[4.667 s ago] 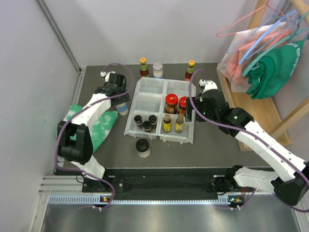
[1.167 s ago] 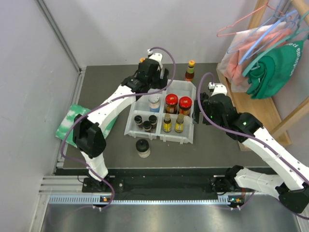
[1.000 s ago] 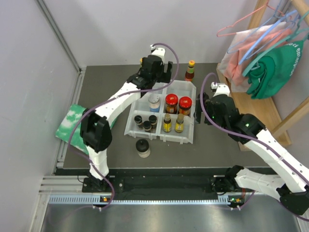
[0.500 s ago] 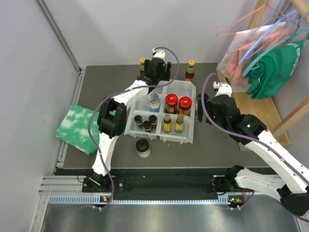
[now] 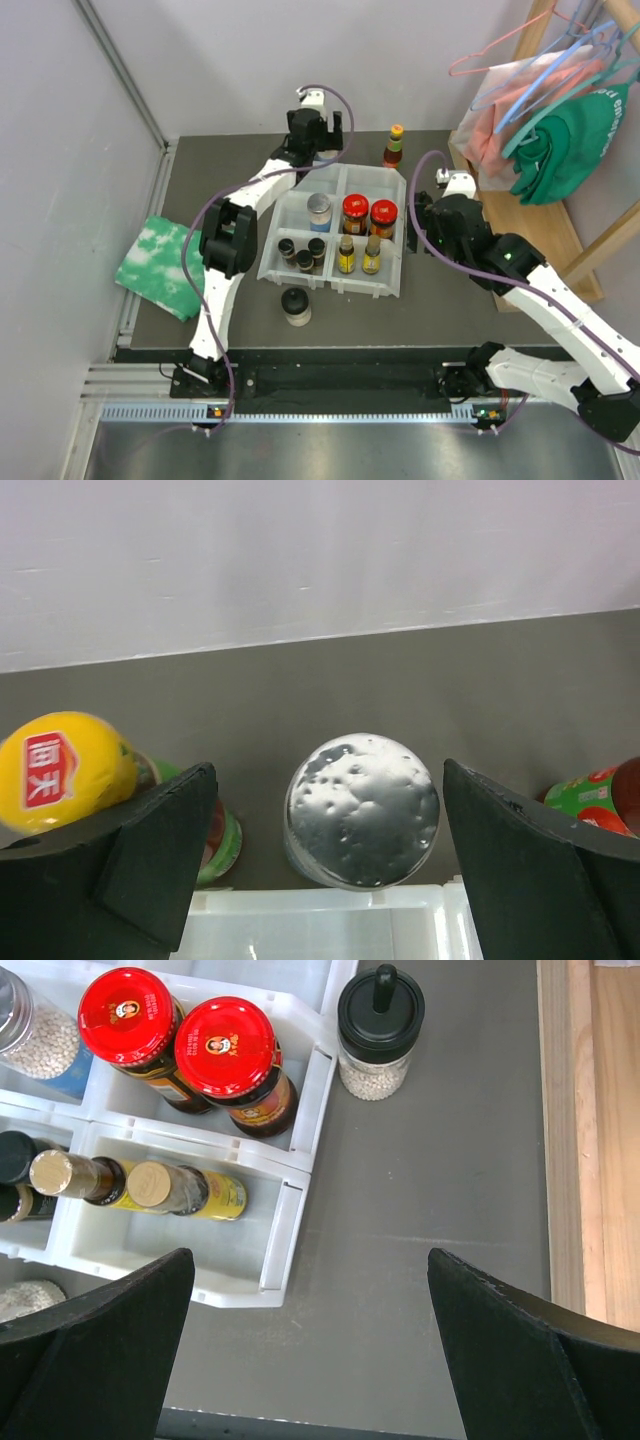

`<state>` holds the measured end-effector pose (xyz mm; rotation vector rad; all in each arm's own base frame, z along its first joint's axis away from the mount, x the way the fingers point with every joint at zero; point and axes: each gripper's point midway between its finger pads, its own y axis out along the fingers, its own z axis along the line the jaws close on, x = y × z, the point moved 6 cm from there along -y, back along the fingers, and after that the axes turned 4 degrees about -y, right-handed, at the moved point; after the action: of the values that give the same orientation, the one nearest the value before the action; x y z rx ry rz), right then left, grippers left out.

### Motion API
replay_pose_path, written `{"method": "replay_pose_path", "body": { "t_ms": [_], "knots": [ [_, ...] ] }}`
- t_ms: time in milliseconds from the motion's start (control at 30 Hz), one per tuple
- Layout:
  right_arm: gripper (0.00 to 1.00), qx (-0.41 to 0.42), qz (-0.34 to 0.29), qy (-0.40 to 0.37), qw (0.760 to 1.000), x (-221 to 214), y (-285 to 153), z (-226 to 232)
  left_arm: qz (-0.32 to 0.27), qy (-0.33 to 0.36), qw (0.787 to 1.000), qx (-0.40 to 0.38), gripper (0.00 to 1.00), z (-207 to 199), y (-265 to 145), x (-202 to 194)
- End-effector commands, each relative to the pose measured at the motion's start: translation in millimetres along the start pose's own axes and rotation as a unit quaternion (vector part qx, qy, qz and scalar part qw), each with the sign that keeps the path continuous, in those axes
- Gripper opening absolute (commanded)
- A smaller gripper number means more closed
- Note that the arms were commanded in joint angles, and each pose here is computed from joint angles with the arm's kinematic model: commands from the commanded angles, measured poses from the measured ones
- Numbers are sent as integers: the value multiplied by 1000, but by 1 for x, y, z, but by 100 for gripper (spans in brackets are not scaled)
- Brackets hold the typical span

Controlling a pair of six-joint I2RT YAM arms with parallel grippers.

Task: Organize the condiment bottles
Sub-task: Pick up the bottle from the corner of the board, then place the bottle in the storage box.

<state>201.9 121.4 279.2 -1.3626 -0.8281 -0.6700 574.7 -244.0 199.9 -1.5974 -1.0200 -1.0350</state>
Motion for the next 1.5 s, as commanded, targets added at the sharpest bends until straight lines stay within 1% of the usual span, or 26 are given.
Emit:
{"method": "replay_pose_path", "body": {
  "t_ms": [0,233,267,367,400,500,533,600,633,700,733,867,900,1100,1267,1333,1400,1433,1467],
  "knots": [
    [99,-6,-17,2,1000,11,-3,-1,-31,-11,999,-43,99,-13,7,15],
    [99,-8,-11,-1,1000,9,2,0,-16,-13,999,-41,99,-12,13,-1],
    [99,-7,-11,-1,1000,9,3,1,-12,-12,999,-40,97,-11,14,-4],
    [99,-9,-10,-3,1000,8,3,0,-13,-14,999,-41,79,-12,14,-4],
    [99,-8,-10,-2,1000,8,4,0,-15,-14,999,-41,70,-12,13,-2],
    [99,-8,-9,-4,1000,6,4,0,-20,-14,999,-45,51,-14,11,3],
    [99,-8,-9,-5,1000,6,4,0,-20,-13,999,-49,38,-15,10,4],
    [99,-7,-7,-5,1000,5,5,0,-24,-11,998,-54,26,-18,7,9],
    [99,-8,-8,-4,1000,6,5,0,-25,-10,998,-57,14,-19,6,10],
    [99,-7,-10,-4,1000,6,5,0,-31,-6,998,-60,3,-23,2,17],
    [99,-9,-10,-4,1000,6,5,0,-31,-4,998,-63,0,-27,0,18],
    [99,-8,-14,-2,1000,8,4,-1,-54,1,996,-67,0,-39,-13,39],
    [99,-10,-13,-2,1000,7,4,-2,-69,1,995,-69,0,-42,-19,52],
    [99,-3,-16,4,1000,9,3,0,-124,-10,989,-82,0,-57,-50,102],
    [99,1,-16,7,1000,9,1,0,-155,-17,984,-88,0,-62,-79,138],
    [99,3,-16,9,1000,9,1,1,-157,-17,984,-81,0,-62,-88,143],
    [99,2,-18,11,1000,10,0,0,-153,-24,985,-72,0,-59,-106,149],
    [99,4,-18,11,1000,10,0,1,-148,-29,986,-67,0,-58,-114,149],
    [99,4,-19,13,1000,10,-1,0,-132,-39,988,-65,0,-55,-131,152]
  ]
}}
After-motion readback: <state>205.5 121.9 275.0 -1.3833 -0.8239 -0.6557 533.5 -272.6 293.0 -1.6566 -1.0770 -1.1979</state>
